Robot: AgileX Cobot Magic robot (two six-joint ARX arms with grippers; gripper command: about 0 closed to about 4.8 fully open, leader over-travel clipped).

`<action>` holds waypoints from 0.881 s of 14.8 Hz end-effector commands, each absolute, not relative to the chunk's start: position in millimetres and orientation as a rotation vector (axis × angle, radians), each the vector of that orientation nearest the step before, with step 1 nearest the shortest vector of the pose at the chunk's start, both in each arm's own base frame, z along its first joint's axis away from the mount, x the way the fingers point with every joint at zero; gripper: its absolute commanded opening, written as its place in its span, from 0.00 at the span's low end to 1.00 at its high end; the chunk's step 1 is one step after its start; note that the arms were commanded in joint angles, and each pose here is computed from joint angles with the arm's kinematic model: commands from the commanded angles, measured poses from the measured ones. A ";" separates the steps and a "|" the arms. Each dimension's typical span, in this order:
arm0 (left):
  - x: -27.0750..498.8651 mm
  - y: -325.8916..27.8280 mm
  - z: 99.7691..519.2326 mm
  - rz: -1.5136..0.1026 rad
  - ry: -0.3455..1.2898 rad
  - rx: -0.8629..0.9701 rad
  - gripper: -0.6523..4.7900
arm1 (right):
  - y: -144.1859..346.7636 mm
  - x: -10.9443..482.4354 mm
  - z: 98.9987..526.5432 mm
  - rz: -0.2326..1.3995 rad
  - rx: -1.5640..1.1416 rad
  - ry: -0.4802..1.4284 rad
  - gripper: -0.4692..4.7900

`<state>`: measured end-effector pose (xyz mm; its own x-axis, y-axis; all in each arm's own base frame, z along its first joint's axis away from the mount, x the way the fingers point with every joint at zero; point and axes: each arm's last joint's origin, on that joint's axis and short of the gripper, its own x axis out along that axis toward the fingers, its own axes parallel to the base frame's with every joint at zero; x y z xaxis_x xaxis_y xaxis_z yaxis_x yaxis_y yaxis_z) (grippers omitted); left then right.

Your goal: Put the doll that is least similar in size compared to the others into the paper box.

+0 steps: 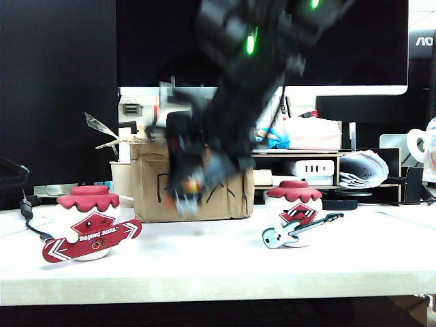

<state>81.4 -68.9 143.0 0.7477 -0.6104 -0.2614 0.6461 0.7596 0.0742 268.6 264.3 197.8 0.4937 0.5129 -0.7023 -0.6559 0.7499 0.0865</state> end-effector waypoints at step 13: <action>81.7 -68.8 143.7 -0.689 0.222 0.162 0.11 | 248.8 241.2 307.6 0.744 -0.060 0.325 0.09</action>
<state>81.4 -68.8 143.0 0.7478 -0.6106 -0.2607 0.6461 0.7597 0.0742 234.0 250.5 296.9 0.6570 0.6329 -0.4095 -0.6751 0.7357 0.0540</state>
